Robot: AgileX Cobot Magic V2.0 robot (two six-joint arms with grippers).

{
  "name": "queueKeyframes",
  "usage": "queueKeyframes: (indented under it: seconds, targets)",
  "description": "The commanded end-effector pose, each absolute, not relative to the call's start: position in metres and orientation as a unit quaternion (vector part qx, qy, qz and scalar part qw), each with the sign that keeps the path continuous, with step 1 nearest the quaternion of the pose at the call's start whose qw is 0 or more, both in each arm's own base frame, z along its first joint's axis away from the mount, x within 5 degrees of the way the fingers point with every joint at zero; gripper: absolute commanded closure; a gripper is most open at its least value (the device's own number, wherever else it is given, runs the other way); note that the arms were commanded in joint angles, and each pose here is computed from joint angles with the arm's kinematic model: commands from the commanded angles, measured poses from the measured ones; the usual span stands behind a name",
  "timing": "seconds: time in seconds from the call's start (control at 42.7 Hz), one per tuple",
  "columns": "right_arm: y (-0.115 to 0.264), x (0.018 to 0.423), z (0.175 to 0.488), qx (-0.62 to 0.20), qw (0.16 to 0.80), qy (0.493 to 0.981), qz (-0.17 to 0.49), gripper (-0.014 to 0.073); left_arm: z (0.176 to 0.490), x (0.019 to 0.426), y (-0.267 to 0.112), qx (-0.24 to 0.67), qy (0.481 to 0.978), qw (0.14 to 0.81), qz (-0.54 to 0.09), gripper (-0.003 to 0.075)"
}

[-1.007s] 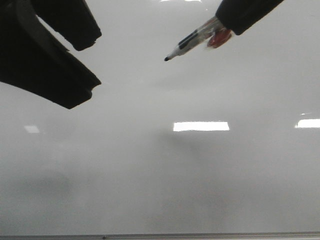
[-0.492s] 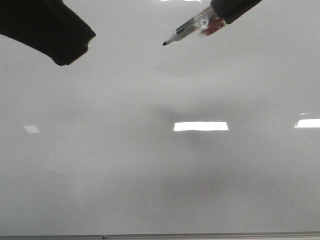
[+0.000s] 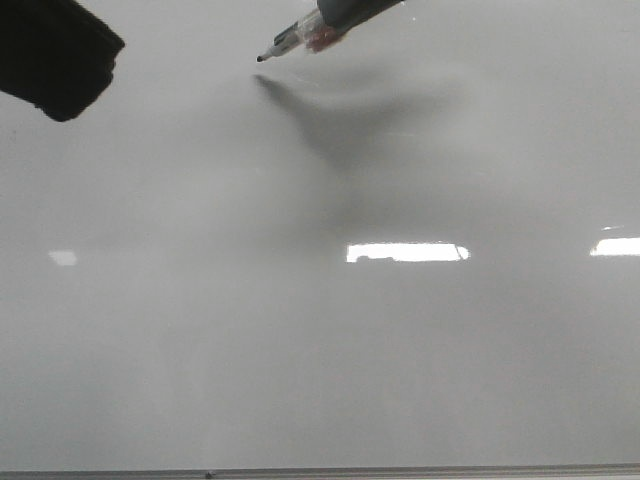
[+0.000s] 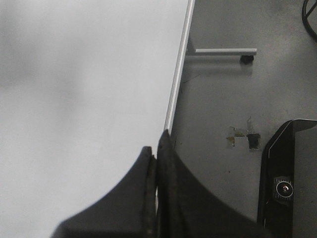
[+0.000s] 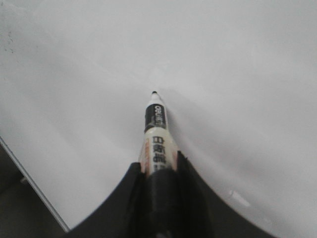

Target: Write number 7 on whiteboard

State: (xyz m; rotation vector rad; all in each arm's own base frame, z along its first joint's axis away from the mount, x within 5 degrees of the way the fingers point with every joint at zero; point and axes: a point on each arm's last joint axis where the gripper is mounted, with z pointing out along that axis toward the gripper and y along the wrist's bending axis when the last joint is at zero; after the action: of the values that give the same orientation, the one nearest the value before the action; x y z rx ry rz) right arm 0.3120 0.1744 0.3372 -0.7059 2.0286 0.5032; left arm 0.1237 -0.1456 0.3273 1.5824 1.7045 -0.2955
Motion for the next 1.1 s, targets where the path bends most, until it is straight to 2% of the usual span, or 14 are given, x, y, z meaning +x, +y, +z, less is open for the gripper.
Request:
queueKeyframes:
  seconds: [0.0,0.351,0.773,0.914,1.078]
  targets:
    - [0.173,0.315,0.362,-0.263,0.503,0.797,0.207,0.0655,0.343,0.124,-0.147,0.598,0.662,0.433,-0.130,0.0741]
    - [0.164,0.321,0.354,-0.264,0.505,0.802,0.179,0.0655,0.344,0.125,-0.148,0.595,0.661,0.439,-0.129,0.0741]
    - [0.086,0.305,0.332,-0.181,0.488,0.844,0.128,0.0654,0.344,0.125,-0.148,0.595,0.661,0.439,-0.129,0.0741]
    - [0.089,0.302,0.329,-0.190,0.476,0.848,0.134,0.0654,0.344,0.125,-0.148,0.595,0.661,0.439,-0.129,0.0741]
    - [0.110,0.297,0.322,-0.228,0.460,0.846,0.144,0.0654,0.344,0.125,-0.148,0.595,0.661,0.439,-0.129,0.0741]
